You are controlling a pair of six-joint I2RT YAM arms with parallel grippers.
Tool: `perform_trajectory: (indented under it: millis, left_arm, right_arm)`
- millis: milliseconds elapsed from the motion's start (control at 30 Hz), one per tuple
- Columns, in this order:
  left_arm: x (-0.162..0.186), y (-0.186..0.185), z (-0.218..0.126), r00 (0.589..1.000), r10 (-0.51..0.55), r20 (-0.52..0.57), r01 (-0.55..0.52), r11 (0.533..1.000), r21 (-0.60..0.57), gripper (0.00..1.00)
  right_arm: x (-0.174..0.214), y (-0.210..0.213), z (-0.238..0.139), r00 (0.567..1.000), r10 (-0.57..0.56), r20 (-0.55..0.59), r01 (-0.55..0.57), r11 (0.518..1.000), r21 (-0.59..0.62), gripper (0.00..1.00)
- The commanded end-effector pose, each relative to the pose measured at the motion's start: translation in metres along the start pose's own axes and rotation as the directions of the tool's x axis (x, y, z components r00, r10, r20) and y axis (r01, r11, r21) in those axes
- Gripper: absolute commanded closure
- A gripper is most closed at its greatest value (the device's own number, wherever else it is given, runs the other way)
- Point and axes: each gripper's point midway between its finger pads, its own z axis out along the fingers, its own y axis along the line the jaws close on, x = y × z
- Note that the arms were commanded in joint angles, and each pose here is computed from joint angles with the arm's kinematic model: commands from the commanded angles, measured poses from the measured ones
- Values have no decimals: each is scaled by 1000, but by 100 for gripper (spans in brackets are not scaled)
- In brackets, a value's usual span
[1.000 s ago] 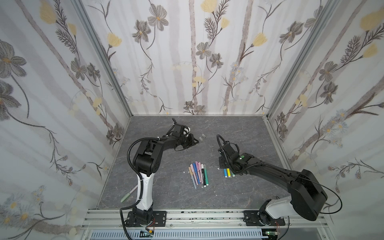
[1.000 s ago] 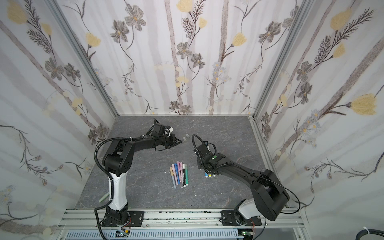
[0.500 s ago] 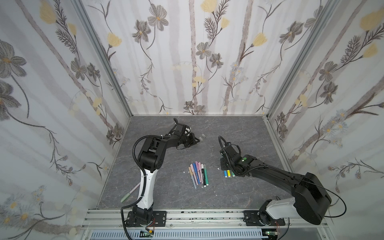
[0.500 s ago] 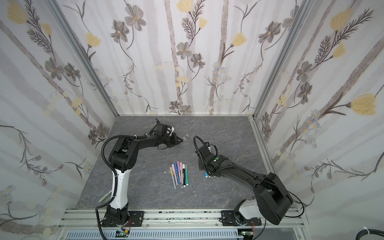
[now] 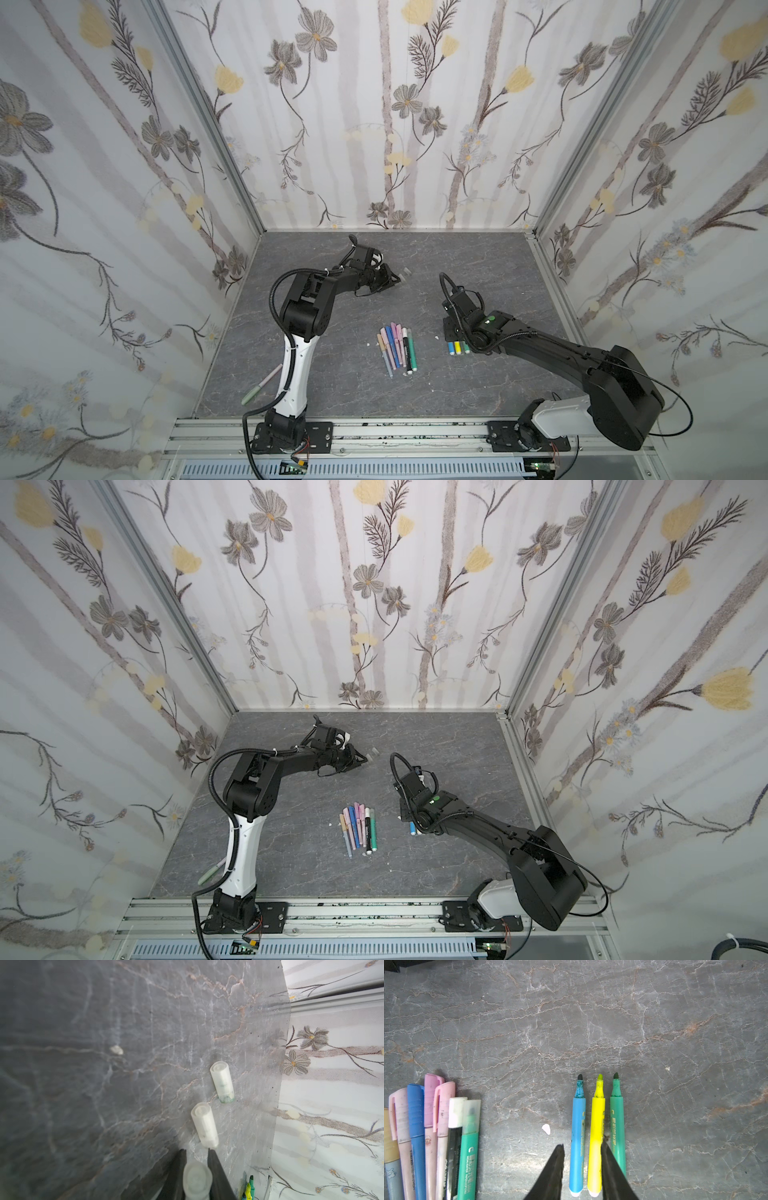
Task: Open the pen caps
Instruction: 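Open the left gripper to drop the cap beside the other caps, then grasp the green highlighter with the translucent cap using the right gripper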
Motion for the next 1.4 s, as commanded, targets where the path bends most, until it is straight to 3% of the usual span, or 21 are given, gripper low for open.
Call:
perform_trajectory:
  millis: [0,500,833,1167,1367]
  left_arm:
    - [0,2,1,1000,-10,0,10,1000,-8,77]
    - [-3,-11,-13,1000,9,18,-9,1000,4,74]
    - [10,-48,-84,992,96,76,-99,995,30,74]
    - [41,-23,-159,977,130,170,-120,990,-69,73]
    - [49,-2,-181,972,122,202,-101,989,-108,73]
  right_arm:
    - [-4,2,0,1000,-7,14,7,1000,-6,69]
    - [-1,5,-2,1000,8,12,-8,999,-40,69]
    - [4,53,4,999,-33,-41,28,992,-124,66]
    - [33,100,22,987,-61,-146,41,990,-137,62]
    - [43,110,32,980,-64,-188,38,989,-140,62]
